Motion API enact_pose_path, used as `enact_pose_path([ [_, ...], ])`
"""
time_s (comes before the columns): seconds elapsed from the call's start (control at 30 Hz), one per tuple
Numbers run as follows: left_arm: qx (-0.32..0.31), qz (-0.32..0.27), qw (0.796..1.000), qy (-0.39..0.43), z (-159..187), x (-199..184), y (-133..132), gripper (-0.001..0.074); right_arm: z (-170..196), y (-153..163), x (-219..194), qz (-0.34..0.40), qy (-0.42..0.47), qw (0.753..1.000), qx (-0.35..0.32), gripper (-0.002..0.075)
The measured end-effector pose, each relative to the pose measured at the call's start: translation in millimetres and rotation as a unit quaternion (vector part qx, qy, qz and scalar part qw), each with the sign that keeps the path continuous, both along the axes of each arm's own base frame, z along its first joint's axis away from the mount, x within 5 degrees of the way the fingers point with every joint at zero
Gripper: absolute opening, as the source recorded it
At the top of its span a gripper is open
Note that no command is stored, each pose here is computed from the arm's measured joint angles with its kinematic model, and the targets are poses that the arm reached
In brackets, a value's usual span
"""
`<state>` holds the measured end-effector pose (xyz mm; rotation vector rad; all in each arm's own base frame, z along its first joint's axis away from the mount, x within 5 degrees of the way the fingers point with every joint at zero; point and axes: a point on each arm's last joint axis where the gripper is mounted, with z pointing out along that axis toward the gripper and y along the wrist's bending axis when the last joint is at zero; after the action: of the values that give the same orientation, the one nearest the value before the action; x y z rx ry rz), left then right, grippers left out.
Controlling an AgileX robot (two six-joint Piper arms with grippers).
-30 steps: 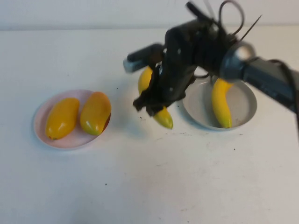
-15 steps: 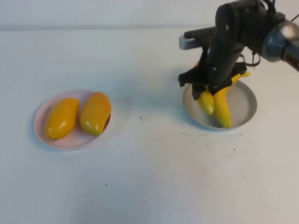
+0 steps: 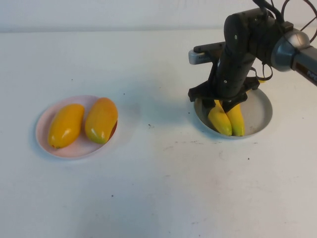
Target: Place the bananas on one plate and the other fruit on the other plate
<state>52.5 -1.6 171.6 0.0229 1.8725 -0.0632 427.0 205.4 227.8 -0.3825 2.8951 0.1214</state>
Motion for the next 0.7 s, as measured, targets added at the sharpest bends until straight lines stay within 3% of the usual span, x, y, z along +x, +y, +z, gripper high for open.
enact_pose_path([
  [0.2, 0.0, 0.0, 1.0, 0.0, 0, 0, 0, -0.0004, 29, 2, -11, 0.007, -0.023, 1.0, 0.01, 0.0365],
  [0.3, 0.0, 0.0, 1.0, 0.0, 0, 0, 0, -0.0004, 63, 5, -33, 0.022, -0.049, 0.998, 0.022, 0.0292],
  [0.5, 0.0, 0.0, 1.0, 0.0, 0, 0, 0, -0.0004, 104, -5, -99, 0.072, -0.06, 0.995, 0.025, 0.0053],
  [0.7, 0.0, 0.0, 1.0, 0.0, 0, 0, 0, -0.0004, 115, -41, -159, 0.073, -0.05, 0.996, 0.019, -0.0008],
])
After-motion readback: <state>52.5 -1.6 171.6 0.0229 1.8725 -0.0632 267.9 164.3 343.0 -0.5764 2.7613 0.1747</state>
